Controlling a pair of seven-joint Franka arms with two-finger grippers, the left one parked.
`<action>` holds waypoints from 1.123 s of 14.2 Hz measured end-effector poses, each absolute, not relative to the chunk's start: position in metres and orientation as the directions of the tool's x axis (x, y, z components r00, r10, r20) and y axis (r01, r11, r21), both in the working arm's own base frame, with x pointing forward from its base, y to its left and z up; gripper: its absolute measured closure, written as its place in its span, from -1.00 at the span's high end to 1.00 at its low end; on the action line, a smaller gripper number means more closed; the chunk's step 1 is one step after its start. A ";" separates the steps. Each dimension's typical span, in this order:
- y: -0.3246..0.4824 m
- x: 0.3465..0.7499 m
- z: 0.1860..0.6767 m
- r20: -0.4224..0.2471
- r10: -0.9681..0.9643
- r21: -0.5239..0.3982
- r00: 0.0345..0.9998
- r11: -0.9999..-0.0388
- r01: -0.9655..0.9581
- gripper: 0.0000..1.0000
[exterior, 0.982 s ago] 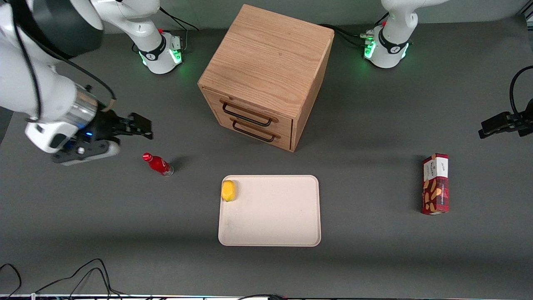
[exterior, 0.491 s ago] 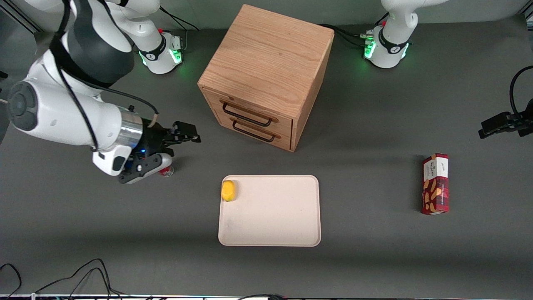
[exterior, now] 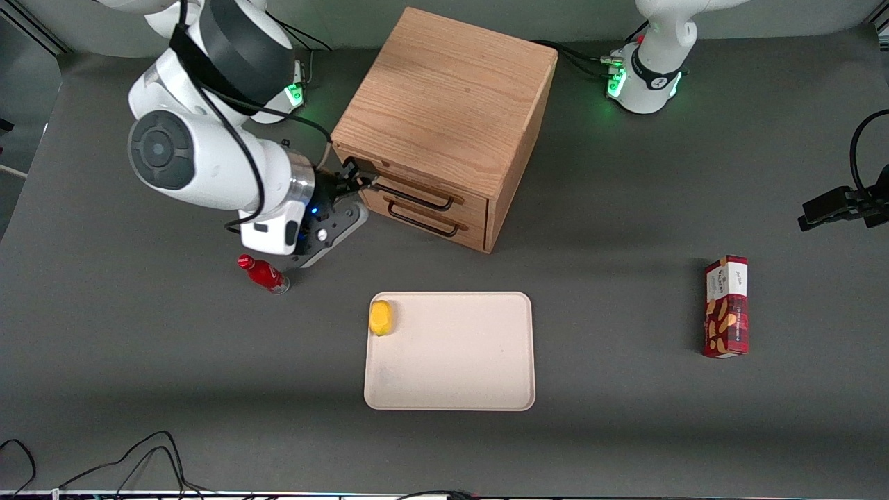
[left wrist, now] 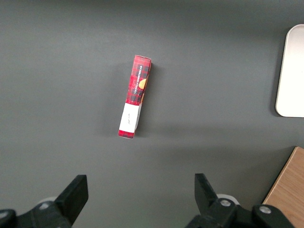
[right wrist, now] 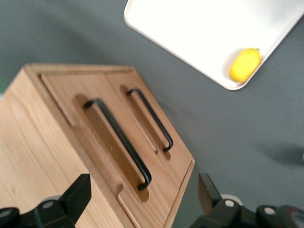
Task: Open upper drawer
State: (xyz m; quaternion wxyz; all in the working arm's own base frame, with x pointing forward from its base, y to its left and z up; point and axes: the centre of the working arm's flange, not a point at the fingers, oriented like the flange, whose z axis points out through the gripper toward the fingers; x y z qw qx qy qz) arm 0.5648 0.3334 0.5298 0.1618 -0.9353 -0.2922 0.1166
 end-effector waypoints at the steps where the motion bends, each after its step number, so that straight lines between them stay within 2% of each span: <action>1: 0.337 0.561 0.526 -0.123 0.626 -0.377 0.770 -0.747 0.548 1.00; 6: 0.363 0.544 0.500 -0.119 0.741 -0.358 0.661 -0.653 0.667 1.00; 16: 0.381 0.543 0.454 -0.058 0.773 -0.331 0.632 -0.612 0.718 1.00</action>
